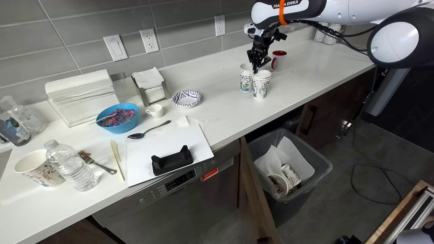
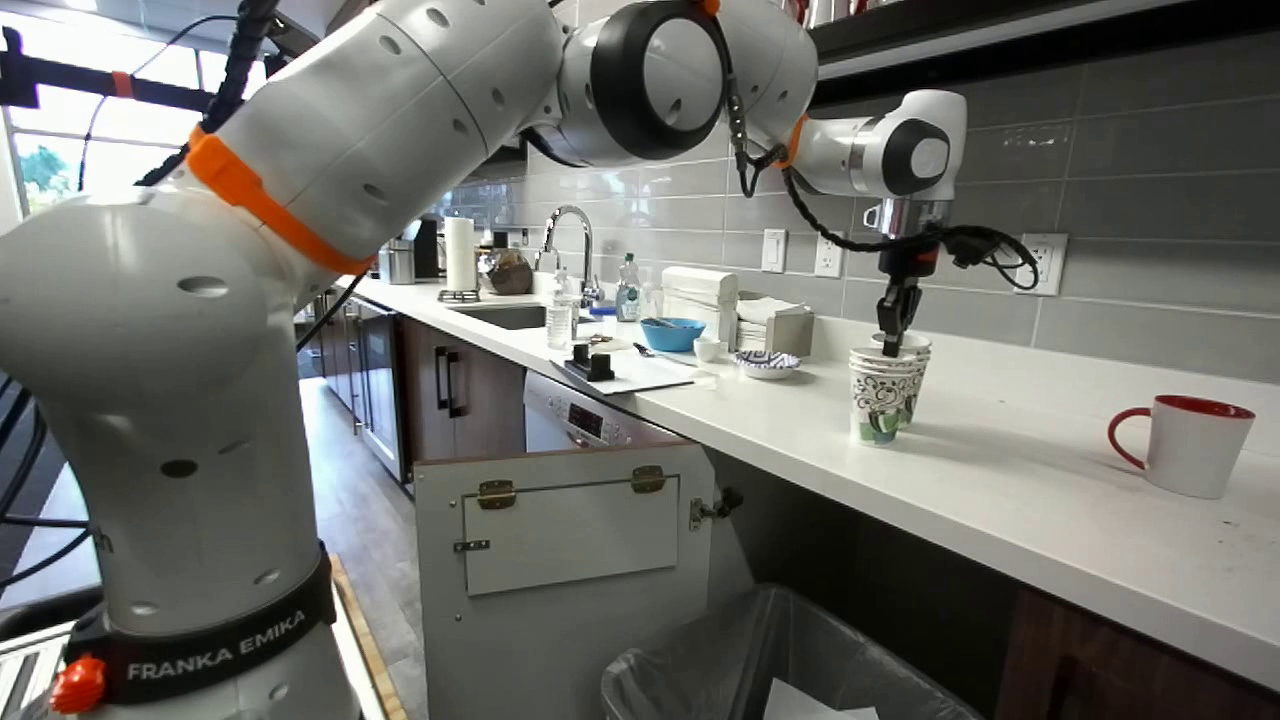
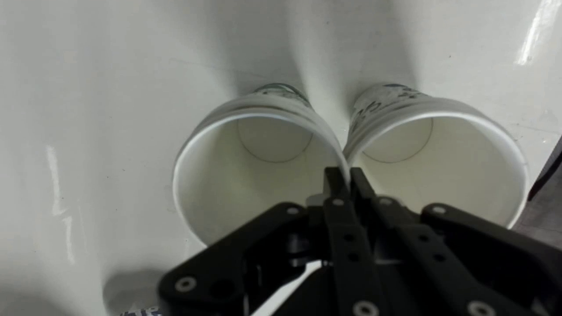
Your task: Simultaneously remove one cup from each stack
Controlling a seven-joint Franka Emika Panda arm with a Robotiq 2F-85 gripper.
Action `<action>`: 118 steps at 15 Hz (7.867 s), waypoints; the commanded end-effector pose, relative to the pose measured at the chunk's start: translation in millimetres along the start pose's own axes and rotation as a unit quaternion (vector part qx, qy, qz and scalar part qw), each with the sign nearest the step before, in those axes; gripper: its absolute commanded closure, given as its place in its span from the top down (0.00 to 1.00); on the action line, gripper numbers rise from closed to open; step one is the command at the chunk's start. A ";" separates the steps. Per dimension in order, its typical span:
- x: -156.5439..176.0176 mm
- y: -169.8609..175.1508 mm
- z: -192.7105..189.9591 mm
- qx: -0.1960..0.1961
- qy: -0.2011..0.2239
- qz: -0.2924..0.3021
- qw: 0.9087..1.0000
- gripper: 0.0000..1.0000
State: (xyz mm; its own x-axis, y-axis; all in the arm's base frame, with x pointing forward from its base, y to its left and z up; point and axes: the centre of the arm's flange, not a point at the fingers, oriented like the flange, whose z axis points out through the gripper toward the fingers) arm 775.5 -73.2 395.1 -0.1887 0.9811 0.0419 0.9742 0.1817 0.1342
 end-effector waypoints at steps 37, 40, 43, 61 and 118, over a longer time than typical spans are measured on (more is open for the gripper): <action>12.3 7.0 -11.5 0.015 -0.023 -0.001 1.000 0.00; 13.4 7.6 -8.8 0.021 -0.020 -0.001 1.000 0.01; 13.8 8.2 -9.3 0.022 -0.021 -0.001 1.000 0.04; 13.5 5.7 -9.1 0.024 -0.022 0.010 0.999 0.02; 1.0 -0.1 -10.9 0.014 -0.029 0.010 0.999 0.02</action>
State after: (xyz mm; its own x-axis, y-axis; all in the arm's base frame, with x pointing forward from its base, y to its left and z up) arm 775.5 -71.6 398.4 -0.1582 0.9874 -0.0007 0.9814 0.1573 0.1098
